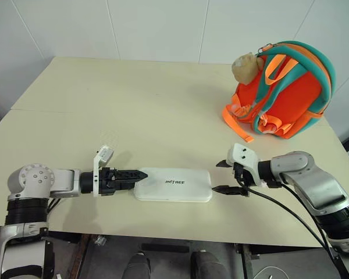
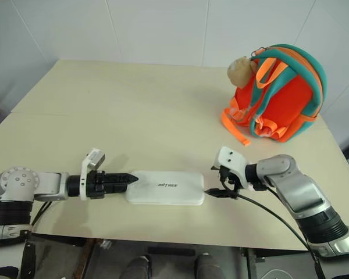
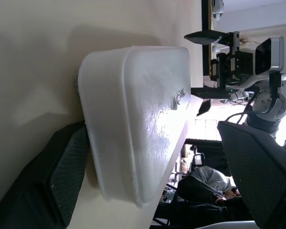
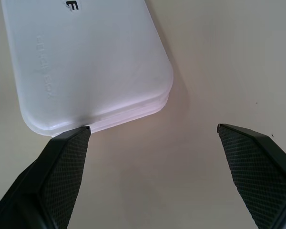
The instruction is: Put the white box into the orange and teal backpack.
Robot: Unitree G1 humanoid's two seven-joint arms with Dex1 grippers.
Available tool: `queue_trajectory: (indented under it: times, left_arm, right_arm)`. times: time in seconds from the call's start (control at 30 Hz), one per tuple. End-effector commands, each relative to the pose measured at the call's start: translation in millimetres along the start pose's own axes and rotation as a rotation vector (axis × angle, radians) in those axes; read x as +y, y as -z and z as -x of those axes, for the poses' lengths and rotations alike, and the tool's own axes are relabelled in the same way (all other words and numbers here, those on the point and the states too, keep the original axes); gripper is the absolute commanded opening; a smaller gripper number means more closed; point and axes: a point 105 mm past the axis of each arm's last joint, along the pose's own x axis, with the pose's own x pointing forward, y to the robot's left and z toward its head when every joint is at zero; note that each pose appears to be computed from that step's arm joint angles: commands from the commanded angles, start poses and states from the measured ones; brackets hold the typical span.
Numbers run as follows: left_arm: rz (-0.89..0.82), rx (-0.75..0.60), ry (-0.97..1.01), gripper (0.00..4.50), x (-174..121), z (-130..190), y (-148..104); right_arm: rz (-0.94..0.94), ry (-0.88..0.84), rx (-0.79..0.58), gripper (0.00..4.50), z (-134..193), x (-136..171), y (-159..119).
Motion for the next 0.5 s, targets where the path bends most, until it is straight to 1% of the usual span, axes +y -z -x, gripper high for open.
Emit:
queue_trajectory:
  times: [0.03, 0.17, 0.2, 0.27, 0.33, 0.43, 0.47, 0.5]
  left_arm:
    - [0.010, 0.035, -0.021, 4.47, 4.4, -10.0, 7.1]
    - [-0.007, 0.035, -0.039, 4.47, 7.3, -14.2, 9.4]
    - [-0.020, 0.027, -0.042, 4.30, 7.7, -15.2, 8.9]
    - [-0.037, 0.021, -0.042, 3.83, 7.1, -16.6, 8.5]
    - [-0.076, 0.021, -0.041, 3.26, 5.2, -18.4, 9.4]
    - [-0.106, 0.021, -0.046, 2.26, 4.7, -18.1, 9.8]
    - [-0.111, 0.024, -0.052, 2.00, 5.1, -17.6, 10.1]
    - [-0.116, 0.025, -0.056, 1.85, 5.5, -17.3, 10.3]
  right_arm:
    - [0.034, 0.005, -0.029, 4.50, 1.3, 0.4, -12.7]
    - [0.034, 0.003, -0.024, 4.50, 1.1, 1.3, -12.2]
    - [0.033, 0.004, -0.023, 4.50, 1.2, 1.2, -12.1]
    - [0.032, 0.006, -0.023, 4.50, 1.5, 0.7, -12.1]
    - [0.032, 0.009, -0.020, 4.50, 2.3, -0.1, -11.4]
    - [0.028, 0.024, -0.018, 4.50, 4.1, -2.8, -10.1]
    - [0.026, 0.034, -0.022, 4.50, 4.8, -4.2, -10.2]
    - [0.025, 0.040, -0.025, 4.50, 5.2, -5.2, -10.3]
